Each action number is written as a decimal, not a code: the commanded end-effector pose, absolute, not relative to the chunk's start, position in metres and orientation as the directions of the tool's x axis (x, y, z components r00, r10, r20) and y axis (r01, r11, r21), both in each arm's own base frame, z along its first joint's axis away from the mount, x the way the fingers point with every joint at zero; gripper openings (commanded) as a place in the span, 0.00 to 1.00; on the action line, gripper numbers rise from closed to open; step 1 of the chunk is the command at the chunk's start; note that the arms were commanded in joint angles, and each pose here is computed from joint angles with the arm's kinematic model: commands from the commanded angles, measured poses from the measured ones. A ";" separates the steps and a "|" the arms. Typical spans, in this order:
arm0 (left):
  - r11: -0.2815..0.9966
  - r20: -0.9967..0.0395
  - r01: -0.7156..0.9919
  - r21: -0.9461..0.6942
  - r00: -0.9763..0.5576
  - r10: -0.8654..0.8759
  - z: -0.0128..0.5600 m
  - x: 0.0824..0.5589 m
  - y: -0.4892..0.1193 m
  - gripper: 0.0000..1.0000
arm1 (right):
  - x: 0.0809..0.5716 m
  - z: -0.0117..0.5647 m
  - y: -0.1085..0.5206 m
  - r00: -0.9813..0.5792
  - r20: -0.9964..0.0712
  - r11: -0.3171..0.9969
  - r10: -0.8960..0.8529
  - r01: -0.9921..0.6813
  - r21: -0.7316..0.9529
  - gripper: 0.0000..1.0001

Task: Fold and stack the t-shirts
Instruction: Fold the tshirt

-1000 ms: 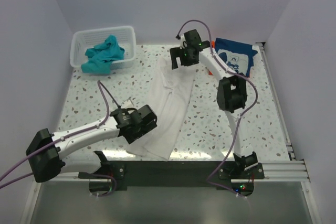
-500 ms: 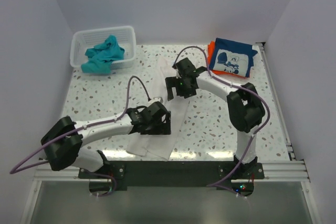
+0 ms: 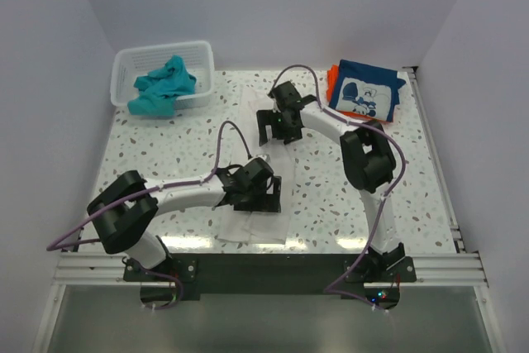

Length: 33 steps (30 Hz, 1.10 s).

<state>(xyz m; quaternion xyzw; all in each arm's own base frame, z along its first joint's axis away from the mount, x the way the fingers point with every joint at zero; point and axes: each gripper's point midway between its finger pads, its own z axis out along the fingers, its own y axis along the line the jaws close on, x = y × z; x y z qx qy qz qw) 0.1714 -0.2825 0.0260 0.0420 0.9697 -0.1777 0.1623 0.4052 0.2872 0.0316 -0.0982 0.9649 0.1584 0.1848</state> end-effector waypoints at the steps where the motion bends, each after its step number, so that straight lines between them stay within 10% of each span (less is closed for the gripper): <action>1: 0.919 -0.285 0.152 -0.363 -0.958 0.046 0.012 0.169 -0.299 1.00 | 0.424 0.012 0.274 -0.921 -0.368 0.934 -0.124 -0.234 0.270 0.99; 19: 0.860 -0.478 0.187 -0.475 -0.875 -0.074 0.118 0.169 -0.273 1.00 | 0.419 0.197 0.285 -0.771 -0.627 0.808 -0.111 -0.437 0.394 0.99; 33: 0.925 -0.367 -0.119 -0.361 -0.894 -0.258 0.043 0.130 -0.187 0.83 | 0.213 0.099 0.208 -0.855 -0.498 0.961 -0.148 -0.244 0.134 0.95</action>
